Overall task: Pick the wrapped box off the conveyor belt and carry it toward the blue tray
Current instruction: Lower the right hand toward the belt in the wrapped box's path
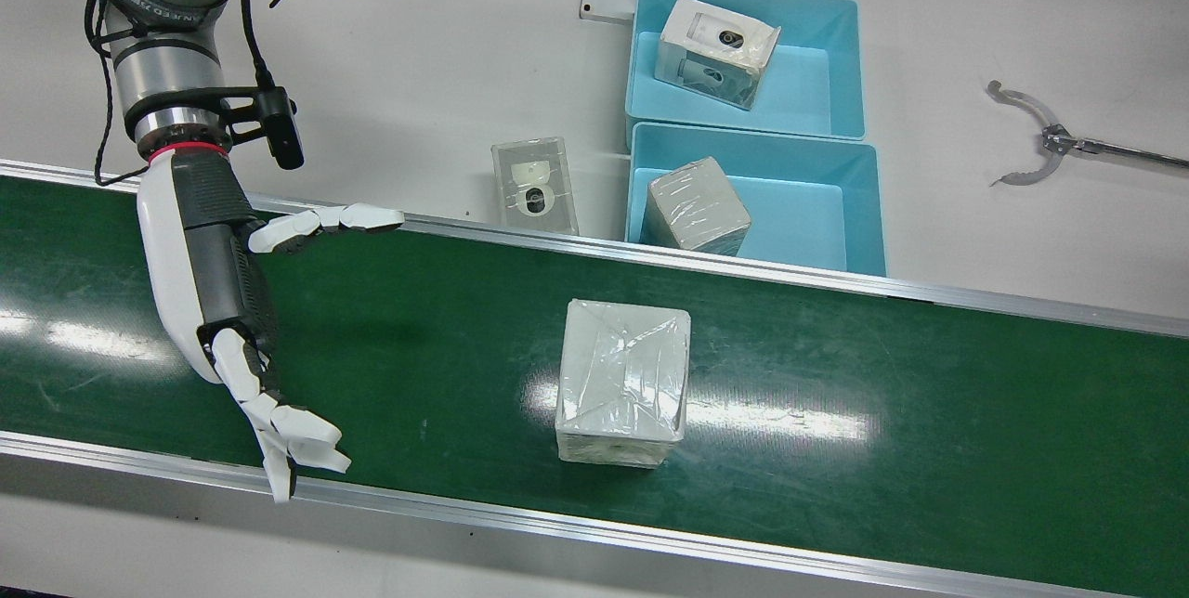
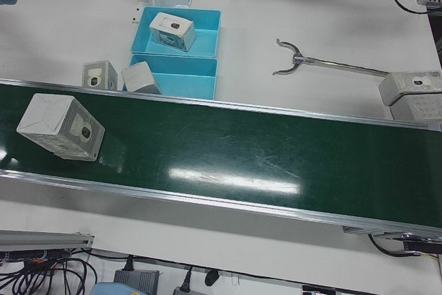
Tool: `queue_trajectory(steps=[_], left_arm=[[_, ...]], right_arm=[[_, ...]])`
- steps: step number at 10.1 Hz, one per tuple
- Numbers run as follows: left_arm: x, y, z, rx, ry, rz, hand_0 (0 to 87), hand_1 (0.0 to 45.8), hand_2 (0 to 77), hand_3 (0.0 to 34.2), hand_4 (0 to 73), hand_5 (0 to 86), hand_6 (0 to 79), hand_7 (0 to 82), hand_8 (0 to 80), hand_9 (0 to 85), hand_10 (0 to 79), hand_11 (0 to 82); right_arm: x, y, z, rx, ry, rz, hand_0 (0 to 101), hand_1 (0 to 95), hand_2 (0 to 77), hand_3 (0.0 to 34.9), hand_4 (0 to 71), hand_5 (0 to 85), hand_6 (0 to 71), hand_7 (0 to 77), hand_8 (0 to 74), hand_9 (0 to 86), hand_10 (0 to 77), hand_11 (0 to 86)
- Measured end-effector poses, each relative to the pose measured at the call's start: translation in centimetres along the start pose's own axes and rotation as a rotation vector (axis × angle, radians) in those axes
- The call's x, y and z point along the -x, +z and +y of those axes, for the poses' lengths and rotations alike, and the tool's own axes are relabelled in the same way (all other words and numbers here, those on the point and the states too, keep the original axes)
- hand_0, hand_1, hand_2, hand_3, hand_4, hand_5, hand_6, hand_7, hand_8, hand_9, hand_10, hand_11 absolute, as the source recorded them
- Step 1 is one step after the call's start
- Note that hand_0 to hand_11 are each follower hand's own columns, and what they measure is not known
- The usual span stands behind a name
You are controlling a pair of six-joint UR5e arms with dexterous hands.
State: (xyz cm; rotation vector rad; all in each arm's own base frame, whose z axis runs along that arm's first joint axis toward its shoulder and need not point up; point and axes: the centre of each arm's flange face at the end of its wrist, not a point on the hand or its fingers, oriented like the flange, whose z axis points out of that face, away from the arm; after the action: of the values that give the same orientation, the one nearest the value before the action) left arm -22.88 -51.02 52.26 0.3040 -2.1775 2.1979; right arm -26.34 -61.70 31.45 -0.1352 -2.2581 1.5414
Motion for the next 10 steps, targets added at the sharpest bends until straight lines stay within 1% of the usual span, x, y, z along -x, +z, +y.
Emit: queue_trajectory(steps=[1,4,5,6,7,8,9,10], left_arm=[[0.0,0.0,0.0,0.000,0.000,0.000,0.0,0.0,0.5,0.0,0.5,0.5,0.0,0.5,0.5,0.0,0.5,0.0],[0.0,0.0,0.0,0.000,0.000,0.000,0.0,0.0,0.5,0.0,0.0,0.5,0.0,0.5,0.5,0.0,0.5,0.0],[0.0,0.0,0.0,0.000,0.000,0.000,0.0,0.0,1.1,0.0,0.0,0.5,0.0,0.5,0.5,0.5,0.5,0.0],[0.0,0.0,0.0,0.000,0.000,0.000,0.0,0.0,1.1,0.0,0.5,0.5,0.0,0.5,0.5,0.0,0.5,0.0],[0.0,0.0,0.0,0.000,0.000,0.000,0.0,0.0,0.5,0.0,0.5,0.5,0.0,0.5,0.5,0.0,0.0,0.0],[0.0,0.0,0.0,0.000,0.000,0.000,0.0,0.0,0.5,0.0,0.5,0.5,0.0,0.5,0.5,0.0,0.5,0.0],[0.0,0.0,0.0,0.000,0.000,0.000,0.0,0.0,0.5,0.0,0.5,0.5,0.0,0.5,0.5,0.0,0.5,0.0],[0.0,0.0,0.0,0.000,0.000,0.000,0.0,0.0,0.5,0.0,0.0,0.5,0.0,0.5,0.5,0.0,0.0,0.0]], right_arm=[[-0.3,0.1,-0.1,-0.003,0.001,0.002,40,9.3,15.8,30.1,4.9,21.8,0.0,20.2,0.5,3.3,1.6,2.7],[-0.9,0.3,0.0,-0.004,0.003,0.007,40,9.3,15.8,30.2,4.4,21.8,0.0,20.2,0.0,3.3,1.6,2.7],[-1.1,0.5,0.1,-0.004,0.004,0.009,40,10.4,15.3,30.1,2.2,19.6,0.0,20.2,0.0,3.3,1.6,2.7],[-1.4,0.6,0.1,-0.005,0.004,0.012,40,10.4,15.3,30.1,3.3,13.1,0.0,19.6,0.5,3.3,0.0,2.7],[-1.6,0.8,0.2,-0.005,0.004,0.014,32,2.2,10.9,30.0,4.4,8.7,0.0,16.9,8.7,2.2,0.0,1.6],[-1.7,0.9,0.2,-0.005,0.005,0.016,32,2.2,10.9,30.0,4.4,8.7,0.0,16.9,8.7,2.2,0.0,1.6],[-1.9,0.9,0.2,-0.006,0.005,0.019,18,1.6,2.2,30.0,4.4,10.9,0.0,16.9,8.2,1.6,0.0,1.6],[-2.2,1.1,0.2,-0.007,0.005,0.021,18,1.6,1.6,30.1,6.0,13.6,0.0,16.9,7.1,1.6,0.0,1.6]])
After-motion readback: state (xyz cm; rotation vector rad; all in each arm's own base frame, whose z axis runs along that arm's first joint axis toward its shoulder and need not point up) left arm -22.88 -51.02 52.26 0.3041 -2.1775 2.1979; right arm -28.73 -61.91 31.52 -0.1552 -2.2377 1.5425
